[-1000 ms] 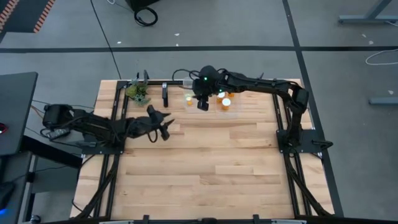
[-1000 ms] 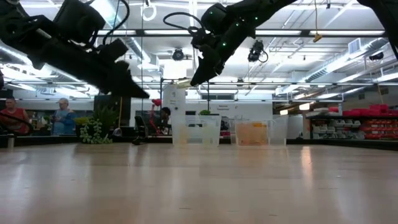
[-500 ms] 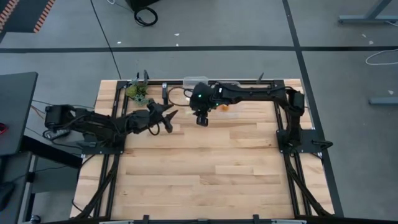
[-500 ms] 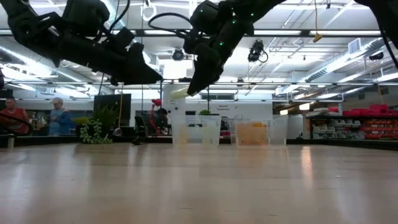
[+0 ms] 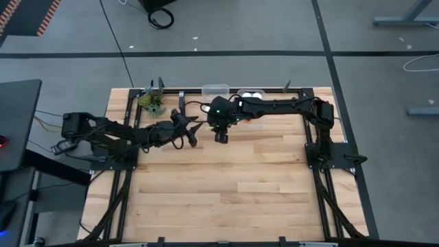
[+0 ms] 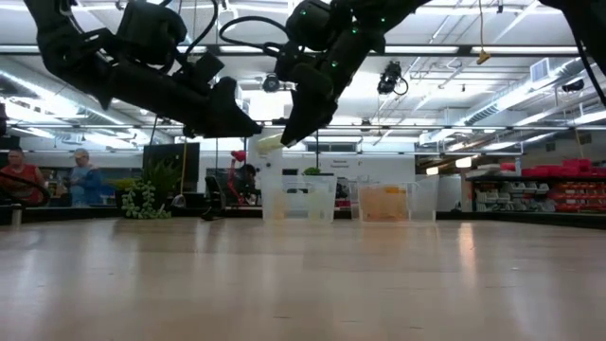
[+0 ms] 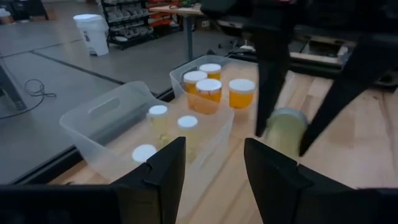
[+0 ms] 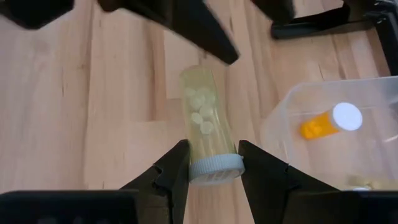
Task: Pick and place medicine bottles into bin by pill shape (circle, oval)
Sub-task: Put the small yellow pill into the left transparent bin
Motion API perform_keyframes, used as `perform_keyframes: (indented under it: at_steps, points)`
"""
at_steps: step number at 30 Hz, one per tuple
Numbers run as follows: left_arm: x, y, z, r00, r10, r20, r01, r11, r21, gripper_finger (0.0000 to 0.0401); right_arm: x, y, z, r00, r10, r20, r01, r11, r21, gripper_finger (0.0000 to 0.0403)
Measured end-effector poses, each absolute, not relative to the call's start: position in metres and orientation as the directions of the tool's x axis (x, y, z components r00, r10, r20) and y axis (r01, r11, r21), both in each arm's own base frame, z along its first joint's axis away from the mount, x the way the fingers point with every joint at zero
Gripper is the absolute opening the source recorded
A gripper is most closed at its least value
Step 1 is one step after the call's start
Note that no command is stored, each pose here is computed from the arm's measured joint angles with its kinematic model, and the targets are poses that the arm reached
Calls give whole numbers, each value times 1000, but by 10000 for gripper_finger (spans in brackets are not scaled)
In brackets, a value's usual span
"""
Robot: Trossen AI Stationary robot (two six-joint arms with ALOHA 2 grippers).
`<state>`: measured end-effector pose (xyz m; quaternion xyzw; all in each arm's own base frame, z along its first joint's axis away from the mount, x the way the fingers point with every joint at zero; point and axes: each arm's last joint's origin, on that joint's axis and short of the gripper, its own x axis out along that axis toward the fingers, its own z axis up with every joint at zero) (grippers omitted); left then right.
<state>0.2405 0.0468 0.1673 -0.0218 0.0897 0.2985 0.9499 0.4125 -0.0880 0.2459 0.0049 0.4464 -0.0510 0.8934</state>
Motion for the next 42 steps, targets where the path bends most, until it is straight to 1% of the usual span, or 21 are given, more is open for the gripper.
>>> perform_keyframes:
  at_steps: [11, 17, 24, 42]
  points:
    - [245, 47, 159, 818, 542, -193, -553, 833, -1, 171, 414, -92, 247, 615, -79, -785, 116, 993, -9, 139]
    - [245, 47, 158, 816, 542, -202, -552, 834, 4, 171, 416, -93, 256, 640, -44, -767, 94, 995, 22, 139]
    - [245, 46, 157, 823, 526, -213, -538, 843, 5, 172, 418, -93, 268, 656, -39, -754, 85, 996, 22, 139]
    - [245, 45, 156, 835, 503, -224, -516, 857, 2, 172, 420, -94, 270, 676, -44, -735, 100, 994, 33, 139]
